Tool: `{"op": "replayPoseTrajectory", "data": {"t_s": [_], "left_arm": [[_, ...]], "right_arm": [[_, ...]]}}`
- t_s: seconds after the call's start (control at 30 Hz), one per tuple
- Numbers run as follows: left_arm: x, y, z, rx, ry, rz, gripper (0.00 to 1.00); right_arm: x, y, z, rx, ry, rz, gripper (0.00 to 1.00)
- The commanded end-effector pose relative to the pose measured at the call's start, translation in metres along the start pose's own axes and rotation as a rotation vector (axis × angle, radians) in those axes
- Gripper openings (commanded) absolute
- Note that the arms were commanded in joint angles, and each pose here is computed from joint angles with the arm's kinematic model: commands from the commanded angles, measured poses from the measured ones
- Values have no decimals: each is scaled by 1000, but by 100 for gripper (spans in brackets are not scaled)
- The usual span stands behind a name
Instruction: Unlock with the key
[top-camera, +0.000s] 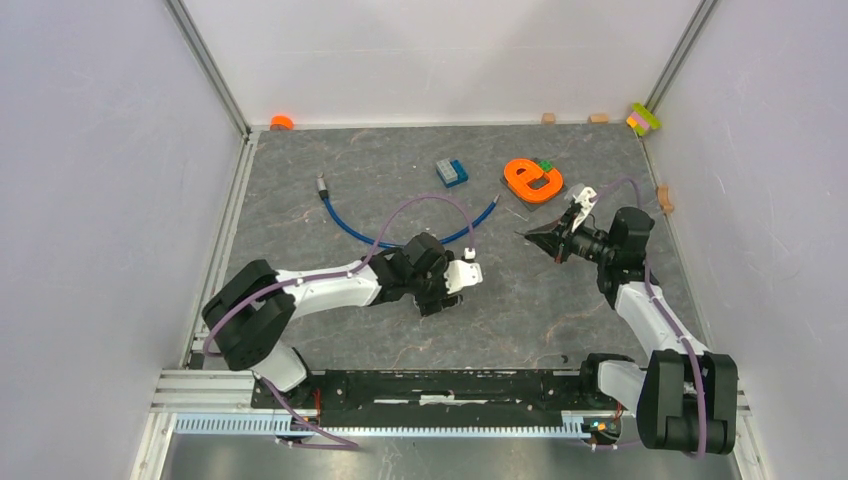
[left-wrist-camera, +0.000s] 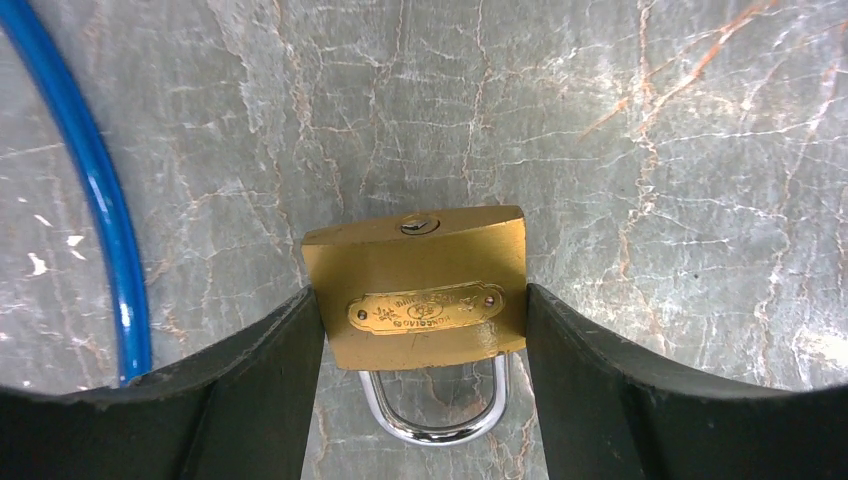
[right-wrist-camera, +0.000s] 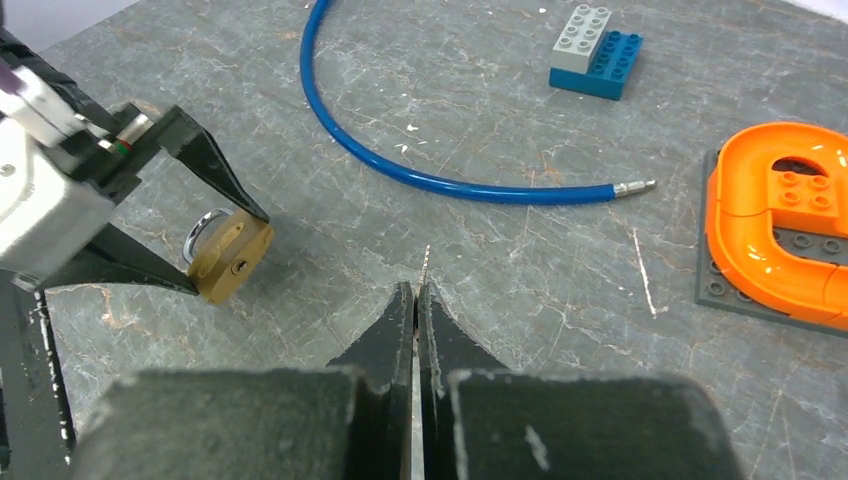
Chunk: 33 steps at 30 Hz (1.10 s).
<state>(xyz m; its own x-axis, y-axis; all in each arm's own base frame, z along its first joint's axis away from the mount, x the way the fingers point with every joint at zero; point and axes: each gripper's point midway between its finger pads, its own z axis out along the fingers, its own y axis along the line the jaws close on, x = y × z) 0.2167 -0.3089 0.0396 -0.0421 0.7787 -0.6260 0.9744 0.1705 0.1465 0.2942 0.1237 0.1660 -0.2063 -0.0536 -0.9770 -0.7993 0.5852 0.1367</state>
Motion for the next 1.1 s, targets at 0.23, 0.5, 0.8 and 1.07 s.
{"op": "replayPoseTrajectory", "data": {"t_s": [0.23,0.5,0.8,1.07], "left_arm": [[-77,-11,-36,92,-418,280,35],[-64,-23,-42,219,-533,293,34],[-57,-35,-47,265,-630,345,32],[-52,-46,-54,309,-667,408,30]], "right_arm": [[10,44,24,-179,-2,-21,0],[31,77,30,-390,74,-92,0],[55,108,32,-519,173,-200,0],[53,126,32,-579,181,-291,0]]}}
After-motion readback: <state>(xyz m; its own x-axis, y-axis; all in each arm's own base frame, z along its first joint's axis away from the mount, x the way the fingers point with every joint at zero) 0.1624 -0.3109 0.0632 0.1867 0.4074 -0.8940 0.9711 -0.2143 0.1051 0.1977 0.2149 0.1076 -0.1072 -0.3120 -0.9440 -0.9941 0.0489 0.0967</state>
